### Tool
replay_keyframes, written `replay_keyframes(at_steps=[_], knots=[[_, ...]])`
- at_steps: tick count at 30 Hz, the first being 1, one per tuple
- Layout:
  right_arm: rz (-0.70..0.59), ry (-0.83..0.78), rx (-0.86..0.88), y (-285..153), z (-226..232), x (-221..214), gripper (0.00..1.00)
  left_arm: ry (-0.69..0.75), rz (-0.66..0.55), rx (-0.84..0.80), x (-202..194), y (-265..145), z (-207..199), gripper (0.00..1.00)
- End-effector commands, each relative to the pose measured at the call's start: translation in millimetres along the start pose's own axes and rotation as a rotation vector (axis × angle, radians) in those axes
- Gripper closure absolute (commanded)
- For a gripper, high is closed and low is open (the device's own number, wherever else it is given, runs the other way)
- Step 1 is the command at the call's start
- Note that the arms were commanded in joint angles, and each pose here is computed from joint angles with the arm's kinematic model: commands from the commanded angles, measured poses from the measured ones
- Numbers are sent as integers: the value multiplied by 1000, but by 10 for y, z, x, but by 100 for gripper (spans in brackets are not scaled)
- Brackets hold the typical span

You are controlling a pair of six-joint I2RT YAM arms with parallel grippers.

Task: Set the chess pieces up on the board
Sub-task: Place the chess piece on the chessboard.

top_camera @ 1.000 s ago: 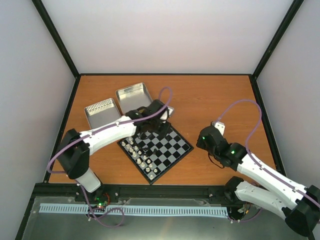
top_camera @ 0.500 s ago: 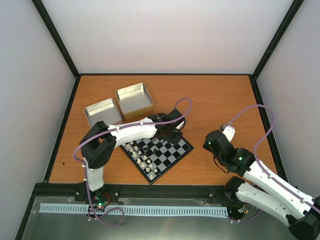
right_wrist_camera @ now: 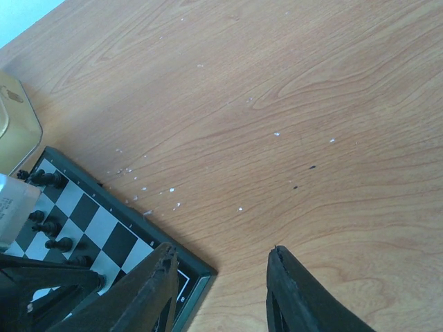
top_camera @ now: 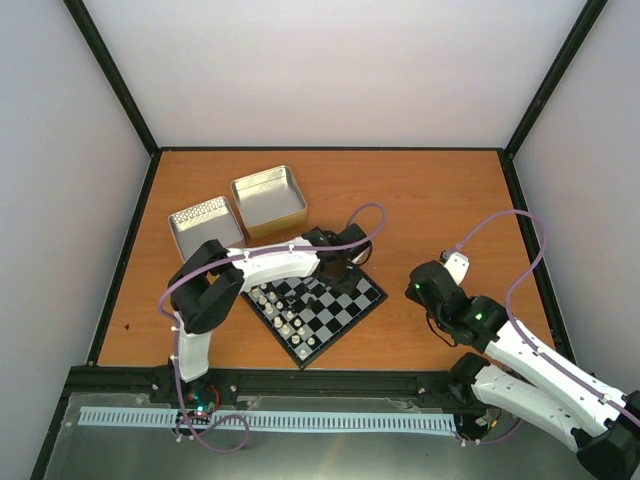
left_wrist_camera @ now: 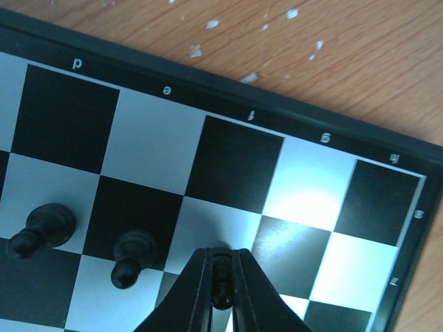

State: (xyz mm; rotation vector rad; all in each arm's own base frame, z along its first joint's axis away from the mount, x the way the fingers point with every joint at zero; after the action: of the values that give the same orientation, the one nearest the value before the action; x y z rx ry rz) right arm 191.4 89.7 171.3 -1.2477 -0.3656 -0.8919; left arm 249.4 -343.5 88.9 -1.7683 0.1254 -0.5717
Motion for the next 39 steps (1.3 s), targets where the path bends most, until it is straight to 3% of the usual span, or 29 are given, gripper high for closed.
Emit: replay_keyframes(at_steps=[1,12,23,27,30,39], knots=[[-24,18,-24,17,-45,22,63,5,-14,41,63,-3,8,94],[-15,13,-17,39,-10,16,63,21,-20,27,112,1,-33,85],[-11,12,-7,34,2,12,63,28,-95,-32,258,-343,-137,79],[-3,-2,11,33,37,11,63,35,-212,-76,411,-767,-189,77],[7,-12,39,39,95,9,62,4,-359,-62,524,-1187,-89,66],[112,-109,120,193,445,-52,62,-119,-683,81,511,-2100,681,51]])
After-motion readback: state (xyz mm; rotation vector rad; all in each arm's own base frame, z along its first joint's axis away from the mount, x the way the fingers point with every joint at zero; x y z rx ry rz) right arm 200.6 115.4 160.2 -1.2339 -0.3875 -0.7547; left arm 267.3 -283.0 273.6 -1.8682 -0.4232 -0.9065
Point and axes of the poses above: each gripper's point midway between its finger pads, its own y axis out along the fingers, its own z axis along the line the jaws close on, x = y × z, the point moved 4 cm from there along -y, back along the fingers, and after that the axes turned 7 degrees about -y, right-handed, at the moved point
